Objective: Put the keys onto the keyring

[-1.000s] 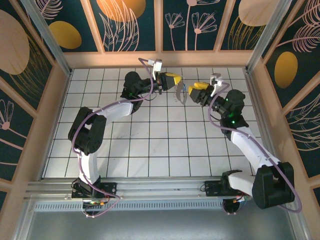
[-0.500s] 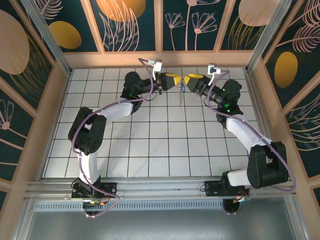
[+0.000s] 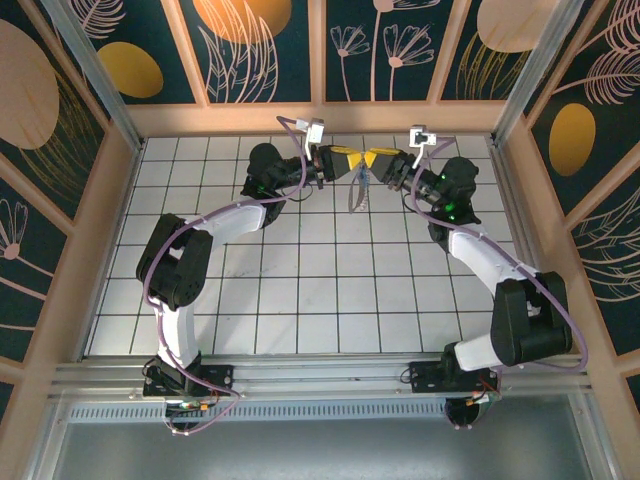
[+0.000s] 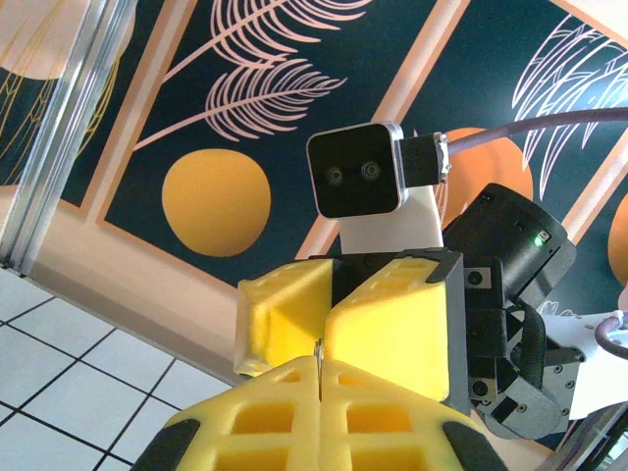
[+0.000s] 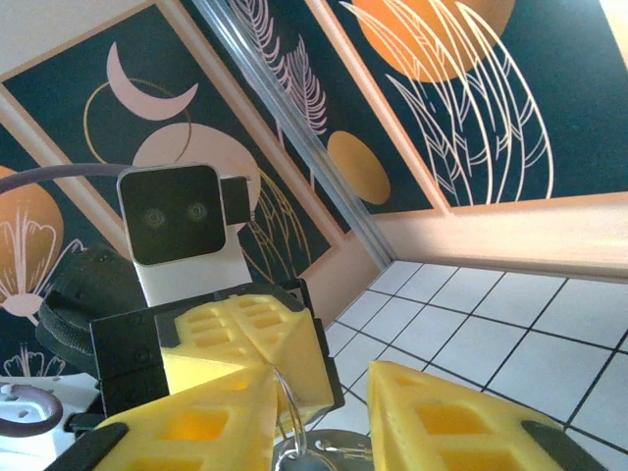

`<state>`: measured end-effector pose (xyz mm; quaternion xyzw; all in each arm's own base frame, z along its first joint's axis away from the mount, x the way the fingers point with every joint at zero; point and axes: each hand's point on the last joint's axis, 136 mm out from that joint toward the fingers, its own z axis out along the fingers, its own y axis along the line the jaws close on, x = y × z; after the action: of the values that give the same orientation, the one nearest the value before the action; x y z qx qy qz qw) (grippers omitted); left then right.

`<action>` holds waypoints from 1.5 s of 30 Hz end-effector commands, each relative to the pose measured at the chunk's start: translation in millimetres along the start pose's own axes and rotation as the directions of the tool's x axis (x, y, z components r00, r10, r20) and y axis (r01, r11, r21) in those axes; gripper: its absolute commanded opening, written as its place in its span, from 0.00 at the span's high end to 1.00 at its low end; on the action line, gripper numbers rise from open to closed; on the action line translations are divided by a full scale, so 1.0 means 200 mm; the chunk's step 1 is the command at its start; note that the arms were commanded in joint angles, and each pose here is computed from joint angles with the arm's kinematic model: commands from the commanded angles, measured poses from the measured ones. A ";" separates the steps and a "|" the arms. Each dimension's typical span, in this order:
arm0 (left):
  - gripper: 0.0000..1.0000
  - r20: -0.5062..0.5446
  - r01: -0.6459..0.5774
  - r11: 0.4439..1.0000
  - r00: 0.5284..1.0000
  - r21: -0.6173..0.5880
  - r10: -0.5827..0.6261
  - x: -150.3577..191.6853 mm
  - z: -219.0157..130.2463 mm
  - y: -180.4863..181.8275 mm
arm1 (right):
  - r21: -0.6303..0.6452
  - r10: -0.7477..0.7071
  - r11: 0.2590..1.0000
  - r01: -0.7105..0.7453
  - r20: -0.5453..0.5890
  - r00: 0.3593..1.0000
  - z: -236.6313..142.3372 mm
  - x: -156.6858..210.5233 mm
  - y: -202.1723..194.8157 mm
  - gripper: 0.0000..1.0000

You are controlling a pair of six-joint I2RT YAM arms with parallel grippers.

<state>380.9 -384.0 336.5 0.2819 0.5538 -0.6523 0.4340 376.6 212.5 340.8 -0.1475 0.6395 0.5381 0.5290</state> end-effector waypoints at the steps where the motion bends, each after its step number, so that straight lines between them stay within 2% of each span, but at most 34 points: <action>1: 1.00 0.044 -0.068 0.997 0.997 0.047 0.066 -0.12 -0.01 -0.13 | -0.065 -0.051 0.997 0.053 0.021 0.998 0.02 -0.07 0.09 0.72; 3: 1.00 0.043 -0.066 0.997 0.997 0.047 0.064 -0.11 -0.01 -0.13 | -0.074 -0.050 0.996 0.051 0.015 0.999 0.03 -0.06 0.09 0.73; 8: 1.00 0.044 -0.063 0.997 0.997 0.046 0.061 -0.11 0.00 -0.12 | -0.081 -0.059 0.995 0.059 0.009 0.998 0.03 -0.07 0.10 1.00; 13: 1.00 0.040 -0.069 0.996 0.997 0.058 0.067 -0.12 0.00 -0.14 | -0.063 -0.085 0.994 0.085 0.002 0.996 0.04 -0.08 0.10 1.00; 17: 0.79 0.031 -0.096 0.994 0.995 0.057 0.095 -0.13 -0.01 -0.15 | -0.032 -0.128 0.991 0.128 -0.013 0.992 0.02 -0.10 0.08 1.00; 22: 0.71 -0.017 -0.156 0.988 0.988 -0.003 0.156 -0.16 -0.03 -0.13 | 0.014 -0.169 0.985 0.170 -0.057 0.984 -0.02 -0.12 0.02 1.00; 31: 0.66 -0.126 -0.198 0.980 0.973 -0.029 0.193 -0.15 -0.07 -0.04 | -0.005 -0.249 0.968 0.252 -0.186 0.951 -0.02 -0.10 -0.01 1.00; 45: 0.65 -0.229 -0.152 0.982 0.958 0.108 0.174 -0.03 -0.06 -0.08 | -0.148 -0.281 0.958 0.246 -0.296 0.913 -0.01 -0.01 0.08 1.00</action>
<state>375.5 -366.8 346.1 0.3937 0.5649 -0.5923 0.4183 373.1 209.6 341.0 -0.3069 0.6798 0.4579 0.4837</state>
